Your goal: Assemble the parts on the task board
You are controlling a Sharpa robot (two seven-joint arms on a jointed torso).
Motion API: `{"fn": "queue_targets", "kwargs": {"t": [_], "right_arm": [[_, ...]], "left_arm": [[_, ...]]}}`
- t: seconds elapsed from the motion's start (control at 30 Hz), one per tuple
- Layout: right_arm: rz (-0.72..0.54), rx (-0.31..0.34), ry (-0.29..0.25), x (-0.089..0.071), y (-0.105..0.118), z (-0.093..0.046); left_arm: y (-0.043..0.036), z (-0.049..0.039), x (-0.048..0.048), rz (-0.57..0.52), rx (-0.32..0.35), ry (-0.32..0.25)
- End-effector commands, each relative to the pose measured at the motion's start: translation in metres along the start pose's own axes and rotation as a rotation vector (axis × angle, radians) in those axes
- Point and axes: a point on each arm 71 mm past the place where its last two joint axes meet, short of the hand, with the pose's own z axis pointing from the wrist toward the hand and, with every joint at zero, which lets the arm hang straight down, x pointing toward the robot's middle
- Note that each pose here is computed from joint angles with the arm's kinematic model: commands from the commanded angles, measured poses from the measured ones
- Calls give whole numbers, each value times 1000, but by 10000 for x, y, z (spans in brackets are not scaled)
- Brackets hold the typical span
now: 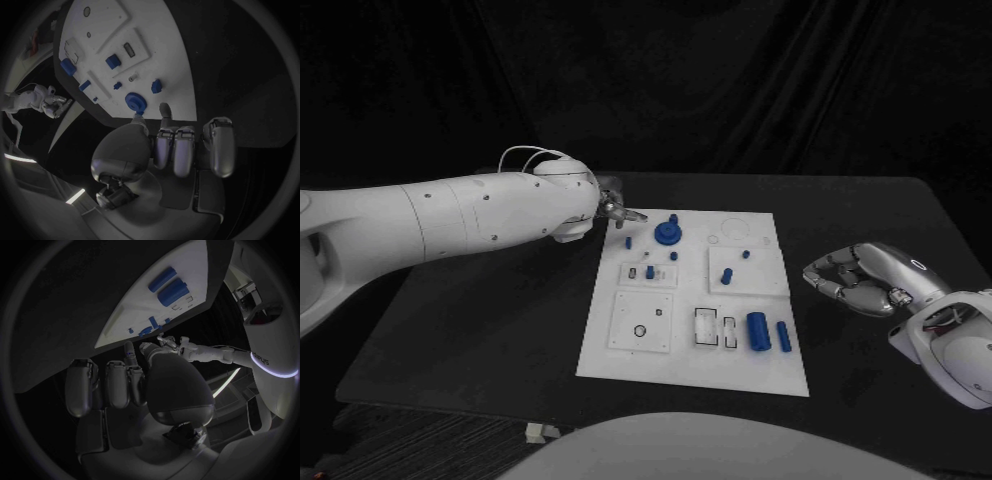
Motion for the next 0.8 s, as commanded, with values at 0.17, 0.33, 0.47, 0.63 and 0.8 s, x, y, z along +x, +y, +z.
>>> {"fn": "queue_targets", "kwargs": {"t": [0.17,0.33,0.47,0.63,0.8], "right_arm": [[8,-12,-17,-10,19,-19],[10,-12,-22,-20,21,-36],[17,-23,-37,-44,67,-54],[24,-32,-43,-81,130,-72],[28,-36,-44,-100,161,-82]], "left_arm": [[12,-1,61,9,7,23],[22,-3,93,10,2,30],[37,4,120,12,-6,39],[41,19,155,15,-13,50],[23,25,179,19,-10,58]]}}
